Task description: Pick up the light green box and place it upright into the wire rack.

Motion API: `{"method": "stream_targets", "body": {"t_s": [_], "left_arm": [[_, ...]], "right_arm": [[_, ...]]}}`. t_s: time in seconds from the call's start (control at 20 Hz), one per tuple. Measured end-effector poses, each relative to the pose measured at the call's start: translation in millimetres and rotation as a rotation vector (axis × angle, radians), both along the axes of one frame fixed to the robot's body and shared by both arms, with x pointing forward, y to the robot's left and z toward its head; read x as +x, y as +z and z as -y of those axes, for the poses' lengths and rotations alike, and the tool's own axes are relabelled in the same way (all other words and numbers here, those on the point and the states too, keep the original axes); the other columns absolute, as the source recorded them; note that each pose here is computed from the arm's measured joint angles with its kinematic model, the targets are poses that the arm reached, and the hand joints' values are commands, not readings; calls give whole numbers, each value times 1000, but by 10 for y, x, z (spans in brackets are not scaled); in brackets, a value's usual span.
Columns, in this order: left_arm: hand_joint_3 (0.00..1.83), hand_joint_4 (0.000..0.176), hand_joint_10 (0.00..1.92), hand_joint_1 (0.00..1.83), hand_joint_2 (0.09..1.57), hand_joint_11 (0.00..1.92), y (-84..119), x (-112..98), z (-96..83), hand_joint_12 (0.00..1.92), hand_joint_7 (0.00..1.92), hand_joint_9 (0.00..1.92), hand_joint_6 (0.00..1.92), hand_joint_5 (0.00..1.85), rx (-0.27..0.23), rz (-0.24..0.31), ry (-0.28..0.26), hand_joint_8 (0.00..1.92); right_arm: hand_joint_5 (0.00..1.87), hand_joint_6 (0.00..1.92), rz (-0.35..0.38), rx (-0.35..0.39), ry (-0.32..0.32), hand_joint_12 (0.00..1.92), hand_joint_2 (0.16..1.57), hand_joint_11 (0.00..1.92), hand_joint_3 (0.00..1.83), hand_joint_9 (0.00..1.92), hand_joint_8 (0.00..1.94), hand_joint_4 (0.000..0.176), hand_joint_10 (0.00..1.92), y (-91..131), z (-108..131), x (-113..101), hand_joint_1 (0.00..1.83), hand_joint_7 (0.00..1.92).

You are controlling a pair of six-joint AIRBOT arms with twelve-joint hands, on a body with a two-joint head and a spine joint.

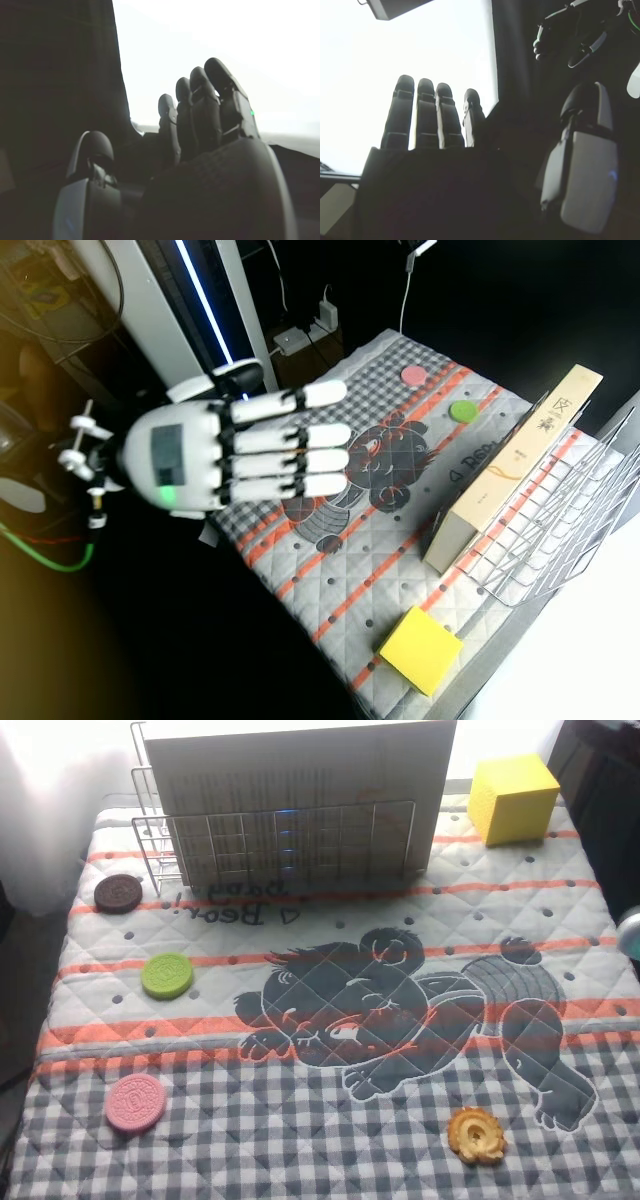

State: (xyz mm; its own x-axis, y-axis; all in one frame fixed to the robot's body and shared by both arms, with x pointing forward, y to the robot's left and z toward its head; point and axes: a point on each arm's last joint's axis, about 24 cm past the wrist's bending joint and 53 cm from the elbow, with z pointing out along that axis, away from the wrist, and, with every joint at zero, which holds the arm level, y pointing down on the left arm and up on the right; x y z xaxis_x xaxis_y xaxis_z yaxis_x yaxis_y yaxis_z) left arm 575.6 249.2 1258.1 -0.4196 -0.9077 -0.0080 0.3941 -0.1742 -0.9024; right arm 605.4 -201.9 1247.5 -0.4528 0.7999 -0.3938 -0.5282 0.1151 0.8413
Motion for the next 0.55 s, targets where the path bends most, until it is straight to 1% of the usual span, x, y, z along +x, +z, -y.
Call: {"method": "stream_targets", "body": {"t_s": [0.05,0.1,0.15,0.2,0.25,0.3,0.35,0.4,0.45,0.5,0.55], "left_arm": [[3,67,1,524,1056,18,-15,4,4,676,315,303,0,307,-2,-1,-1,0],[2,76,3,509,1052,3,-41,11,11,729,322,325,0,283,-4,-7,-2,1],[6,64,10,474,1062,0,-64,22,17,747,348,351,0,271,-3,-6,-5,9],[2,58,17,437,1056,0,-74,28,17,854,395,400,1,280,-2,-8,-5,11],[2,41,16,392,1063,0,-77,36,5,858,417,424,0,278,-4,-8,0,8],[3,44,12,342,1070,0,-85,51,-6,884,414,432,0,263,-1,-5,2,3],[2,16,10,299,1077,0,-91,54,-7,975,405,446,0,249,-3,-5,2,1],[2,0,7,250,1093,0,-94,64,-7,1040,387,453,0,225,6,-1,-1,0],[3,0,1,183,1105,0,-81,73,-10,1023,348,429,0,164,10,8,-4,0],[7,0,0,179,1117,4,-79,82,-13,1018,349,423,0,139,11,14,-5,3],[4,25,1,236,1121,0,-77,97,-24,834,347,395,0,122,12,19,-3,1]], "right_arm": [[0,0,-2,22,-6,0,970,0,12,14,8,134,3,-3,27,-41,457,73],[0,0,18,18,-20,0,984,0,10,10,5,123,0,-8,39,-97,485,75],[0,0,160,-137,-95,0,996,0,11,1,0,120,0,0,29,-164,513,41],[0,0,158,-134,-98,0,1005,0,11,0,4,114,0,-3,41,-173,502,45],[0,0,160,-128,-107,0,978,0,0,21,15,117,7,4,66,-173,531,80],[0,0,162,-116,-121,0,973,0,0,13,12,119,3,27,100,-161,540,78],[0,0,172,-109,-130,0,973,0,0,2,2,116,0,55,120,-161,542,49],[0,0,181,-102,-132,0,987,0,3,0,0,114,0,80,129,-170,522,43],[11,3,188,-97,-128,0,995,0,6,12,3,87,4,97,126,-183,437,52],[47,14,195,-89,-124,0,986,0,2,19,5,75,5,115,120,-206,378,61],[137,15,211,-75,-119,0,1061,0,8,3,0,20,0,153,119,-246,359,27]]}}
